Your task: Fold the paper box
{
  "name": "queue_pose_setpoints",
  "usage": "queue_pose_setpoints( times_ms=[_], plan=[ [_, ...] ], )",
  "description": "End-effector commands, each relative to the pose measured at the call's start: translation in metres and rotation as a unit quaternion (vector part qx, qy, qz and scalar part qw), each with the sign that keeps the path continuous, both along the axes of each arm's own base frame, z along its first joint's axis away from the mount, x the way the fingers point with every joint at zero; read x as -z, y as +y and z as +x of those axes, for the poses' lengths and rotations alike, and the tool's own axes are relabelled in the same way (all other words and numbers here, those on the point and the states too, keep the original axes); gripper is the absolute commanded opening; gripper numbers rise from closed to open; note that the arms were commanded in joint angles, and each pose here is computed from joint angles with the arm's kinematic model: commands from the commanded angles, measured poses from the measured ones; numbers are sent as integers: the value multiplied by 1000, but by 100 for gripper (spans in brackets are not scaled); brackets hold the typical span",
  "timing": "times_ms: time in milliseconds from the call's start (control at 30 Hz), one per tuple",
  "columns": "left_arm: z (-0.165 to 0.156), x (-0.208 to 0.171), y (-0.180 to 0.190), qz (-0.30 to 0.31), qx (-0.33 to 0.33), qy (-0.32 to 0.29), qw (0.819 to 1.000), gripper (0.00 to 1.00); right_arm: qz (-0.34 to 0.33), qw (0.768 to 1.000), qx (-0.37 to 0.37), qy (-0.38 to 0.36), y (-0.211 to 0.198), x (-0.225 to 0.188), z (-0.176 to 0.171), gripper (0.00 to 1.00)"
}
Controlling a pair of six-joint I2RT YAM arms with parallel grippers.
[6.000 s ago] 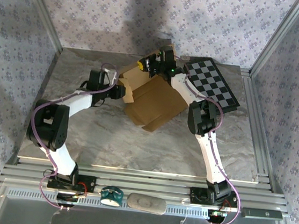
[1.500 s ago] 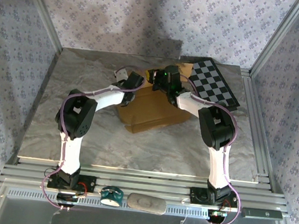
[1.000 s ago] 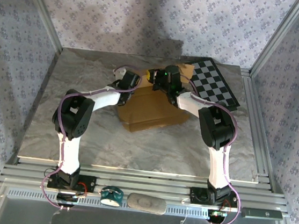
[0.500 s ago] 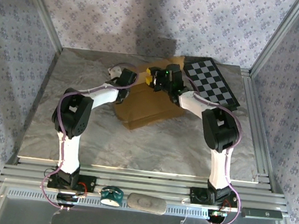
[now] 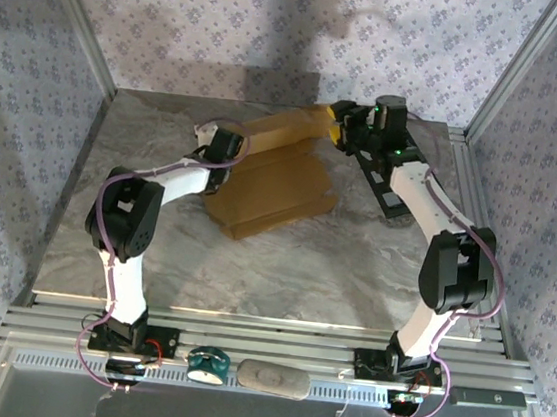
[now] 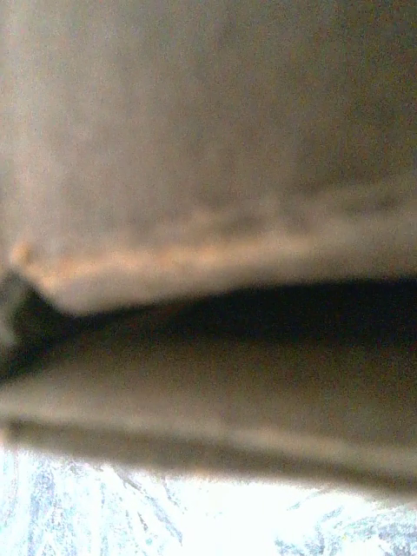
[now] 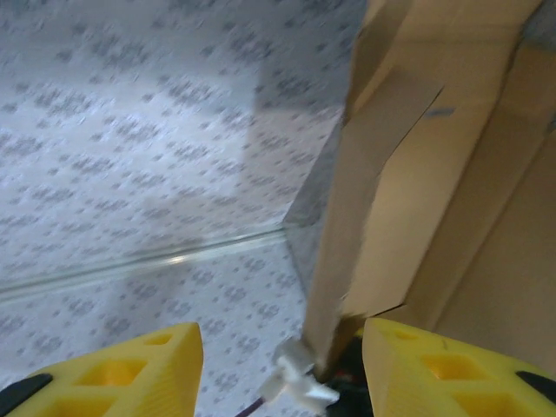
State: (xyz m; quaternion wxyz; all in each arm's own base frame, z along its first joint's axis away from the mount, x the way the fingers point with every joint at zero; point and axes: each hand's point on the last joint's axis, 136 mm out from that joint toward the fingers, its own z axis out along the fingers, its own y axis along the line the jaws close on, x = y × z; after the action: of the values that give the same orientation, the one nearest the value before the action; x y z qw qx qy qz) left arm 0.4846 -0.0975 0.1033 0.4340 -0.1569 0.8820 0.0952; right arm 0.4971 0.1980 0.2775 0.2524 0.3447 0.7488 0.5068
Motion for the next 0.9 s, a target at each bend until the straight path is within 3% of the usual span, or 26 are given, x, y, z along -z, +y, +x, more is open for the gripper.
queue_pose_setpoints(
  times_ms=[0, 367, 567, 767, 867],
  plan=[
    [5, -31, -2, -17, 45, -13, 999, 0, -84, 996, -27, 1, -26, -2, -14, 51],
    [27, -92, -20, -123, 90, -52, 987, 0, -160, 986, -13, -40, -67, -55, -32, 50],
    [36, -137, -29, -175, 124, -72, 974, 0, -183, 979, 17, -88, -79, -115, -48, 50],
    [40, -186, -40, -254, 170, -108, 946, 0, -201, 972, 28, -116, -77, -159, -80, 50],
    [39, -203, -40, -316, 187, -133, 920, 0, -221, 963, 28, -153, -74, -180, -100, 49]
  ],
)
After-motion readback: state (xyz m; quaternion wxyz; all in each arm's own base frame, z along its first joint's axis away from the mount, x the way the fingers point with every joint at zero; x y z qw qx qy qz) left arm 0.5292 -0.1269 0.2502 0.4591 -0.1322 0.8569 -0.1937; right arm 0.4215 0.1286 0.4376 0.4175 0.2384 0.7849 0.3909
